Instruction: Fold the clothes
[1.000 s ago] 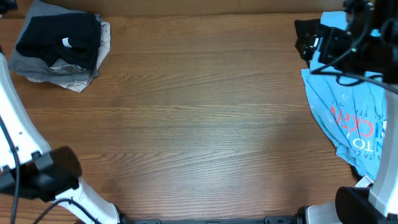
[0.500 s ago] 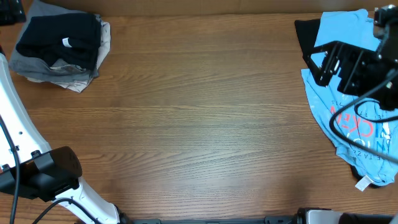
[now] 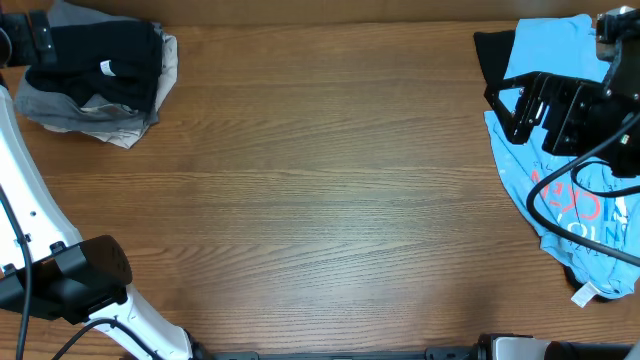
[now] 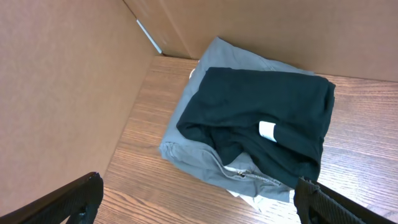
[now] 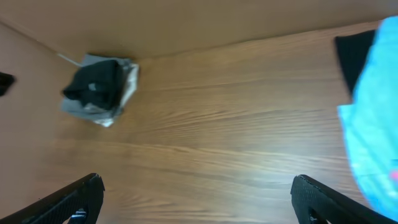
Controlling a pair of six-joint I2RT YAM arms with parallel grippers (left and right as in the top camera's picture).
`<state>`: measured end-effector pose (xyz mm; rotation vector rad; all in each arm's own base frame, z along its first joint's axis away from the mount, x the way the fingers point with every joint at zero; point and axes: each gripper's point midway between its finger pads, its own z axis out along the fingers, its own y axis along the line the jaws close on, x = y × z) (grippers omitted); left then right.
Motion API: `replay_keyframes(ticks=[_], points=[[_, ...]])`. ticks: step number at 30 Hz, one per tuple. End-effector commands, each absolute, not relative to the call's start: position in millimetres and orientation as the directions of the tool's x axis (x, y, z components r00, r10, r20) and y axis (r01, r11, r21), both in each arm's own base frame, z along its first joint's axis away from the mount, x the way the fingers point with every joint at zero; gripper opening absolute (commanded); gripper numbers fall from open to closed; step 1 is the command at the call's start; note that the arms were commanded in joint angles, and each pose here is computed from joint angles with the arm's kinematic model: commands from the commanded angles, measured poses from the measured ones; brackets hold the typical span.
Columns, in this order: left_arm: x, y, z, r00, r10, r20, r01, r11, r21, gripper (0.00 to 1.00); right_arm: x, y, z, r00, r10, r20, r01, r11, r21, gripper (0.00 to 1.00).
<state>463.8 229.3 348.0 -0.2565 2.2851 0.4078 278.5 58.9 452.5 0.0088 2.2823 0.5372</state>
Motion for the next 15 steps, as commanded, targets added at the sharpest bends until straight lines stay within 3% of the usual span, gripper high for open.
replay_keyframes(ticks=[1, 10, 15], points=[[464, 230, 345, -0.675, -0.067, -0.735, -0.318, 0.925, 0.207, 1.0, 280, 37, 447, -0.67, 0.121, -0.733, -0.093, 0.965, 0.245, 1.0], [465, 230, 345, -0.675, -0.067, -0.735, -0.318, 0.925, 0.207, 1.0, 265, 23, 436, -0.501, 0.11, -0.858, -0.061, 0.985, 0.161, 1.0], [465, 230, 345, -0.675, -0.067, -0.735, -0.317, 0.925, 0.207, 1.0, 256, 20, 394, -0.417, 0.111, -0.902, -0.059, 0.987, 0.148, 1.0]])
